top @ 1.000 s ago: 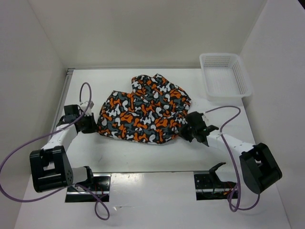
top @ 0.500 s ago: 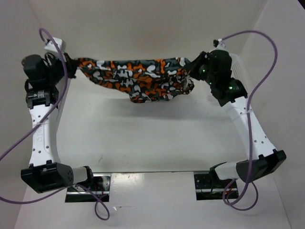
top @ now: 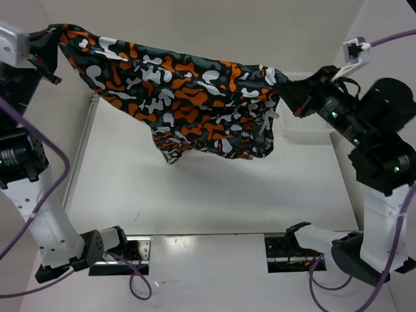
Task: Fold and stack the shorts
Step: Flatten the shorts out
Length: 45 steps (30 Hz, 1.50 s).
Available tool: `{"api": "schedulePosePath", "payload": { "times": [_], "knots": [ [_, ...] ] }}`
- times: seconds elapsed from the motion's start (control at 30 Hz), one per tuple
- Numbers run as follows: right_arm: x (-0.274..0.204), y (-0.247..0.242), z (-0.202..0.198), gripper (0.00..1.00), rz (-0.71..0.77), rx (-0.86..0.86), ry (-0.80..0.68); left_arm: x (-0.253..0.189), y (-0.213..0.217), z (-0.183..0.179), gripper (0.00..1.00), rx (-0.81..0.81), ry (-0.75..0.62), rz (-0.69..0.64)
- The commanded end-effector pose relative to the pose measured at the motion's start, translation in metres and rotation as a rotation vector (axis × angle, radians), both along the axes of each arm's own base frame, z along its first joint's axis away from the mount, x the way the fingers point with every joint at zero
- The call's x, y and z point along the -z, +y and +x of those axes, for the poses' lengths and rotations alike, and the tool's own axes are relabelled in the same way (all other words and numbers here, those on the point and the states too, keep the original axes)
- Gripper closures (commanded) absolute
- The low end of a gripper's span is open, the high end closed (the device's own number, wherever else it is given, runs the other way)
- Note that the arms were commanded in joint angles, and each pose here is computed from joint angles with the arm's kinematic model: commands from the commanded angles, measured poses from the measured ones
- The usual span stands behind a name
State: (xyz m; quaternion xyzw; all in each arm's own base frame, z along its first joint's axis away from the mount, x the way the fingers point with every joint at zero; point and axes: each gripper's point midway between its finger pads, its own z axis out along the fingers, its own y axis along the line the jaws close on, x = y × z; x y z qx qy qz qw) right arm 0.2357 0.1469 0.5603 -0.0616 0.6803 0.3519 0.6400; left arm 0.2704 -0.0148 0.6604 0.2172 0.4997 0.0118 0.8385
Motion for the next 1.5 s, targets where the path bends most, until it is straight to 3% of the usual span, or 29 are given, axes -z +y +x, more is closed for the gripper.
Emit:
{"api": "schedulePosePath", "payload": {
  "times": [0.0,0.07,0.1,0.2,0.33,0.37,0.4,0.47,0.5,0.7,0.77,0.8,0.83,0.87,1.0,1.03,1.07,1.13,1.2,1.27,1.33,1.4,1.47],
  "knots": [
    [-0.020,-0.005,-0.048,1.00,-0.025,-0.081,-0.089,-0.055,-0.003,-0.055,1.00,-0.092,-0.171,0.023],
    [-0.026,-0.006,-0.060,1.00,-0.001,-0.094,-0.095,-0.063,-0.002,-0.063,1.00,-0.110,-0.174,0.010],
    [-0.026,-0.005,-0.060,1.00,0.008,-0.095,-0.089,-0.081,-0.012,-0.089,1.00,-0.109,-0.237,0.031],
    [-0.011,-0.001,-0.063,1.00,0.033,-0.122,-0.017,-0.083,-0.013,-0.085,1.00,-0.097,-0.223,0.036],
    [0.065,0.013,-0.028,1.00,0.080,-0.112,0.201,-0.045,0.000,-0.026,1.00,-0.046,-0.080,0.025],
    [0.071,0.017,-0.020,1.00,0.105,-0.113,0.204,-0.015,0.012,0.005,1.00,-0.046,0.010,-0.008],
    [0.108,0.023,-0.004,0.98,0.106,-0.105,0.301,-0.001,0.013,0.017,1.00,-0.028,0.041,-0.008],
    [0.129,0.025,0.014,0.97,0.146,-0.088,0.362,0.030,0.014,0.045,1.00,0.033,0.098,0.005],
    [0.157,0.028,0.024,0.97,0.145,-0.087,0.434,0.075,0.027,0.080,1.00,0.044,0.218,-0.040],
    [0.248,0.038,0.111,0.97,0.183,-0.023,0.664,0.246,0.036,0.172,1.00,0.085,0.599,-0.185],
    [0.292,0.033,0.146,0.91,0.191,0.039,0.766,0.290,0.026,0.192,1.00,0.083,0.702,-0.212],
    [0.297,0.034,0.160,0.85,0.198,0.033,0.758,0.319,0.026,0.208,1.00,0.084,0.766,-0.228],
    [0.308,0.033,0.171,0.68,0.200,0.063,0.787,0.336,0.023,0.214,1.00,0.092,0.804,-0.235],
    [0.329,0.028,0.191,0.66,0.195,0.098,0.828,0.361,0.020,0.225,1.00,0.102,0.859,-0.246],
    [0.367,0.023,0.215,0.61,0.178,0.153,0.892,0.395,0.015,0.236,1.00,0.090,0.928,-0.256],
    [0.365,0.022,0.218,0.54,0.178,0.165,0.878,0.401,0.015,0.235,1.00,0.089,0.941,-0.259],
    [0.371,0.022,0.217,0.39,0.165,0.186,0.882,0.404,0.016,0.237,1.00,0.089,0.941,-0.259],
    [0.382,0.023,0.217,0.39,0.140,0.202,0.891,0.409,0.016,0.239,1.00,0.089,0.952,-0.262],
    [0.392,0.027,0.209,0.46,0.112,0.205,0.902,0.408,0.014,0.238,1.00,0.099,0.952,-0.262],
    [0.398,0.026,0.208,0.63,0.112,0.206,0.900,0.416,0.014,0.237,1.00,0.098,0.962,-0.264],
    [0.406,0.035,0.207,0.63,0.123,0.187,0.930,0.422,0.009,0.235,1.00,0.106,0.977,-0.263],
    [0.410,0.043,0.213,0.50,0.154,0.149,0.933,0.426,0.009,0.234,1.00,0.106,0.986,-0.266],
    [0.430,0.048,0.220,0.45,0.181,0.155,0.981,0.429,0.007,0.232,1.00,0.116,0.995,-0.268]
  ]
}}
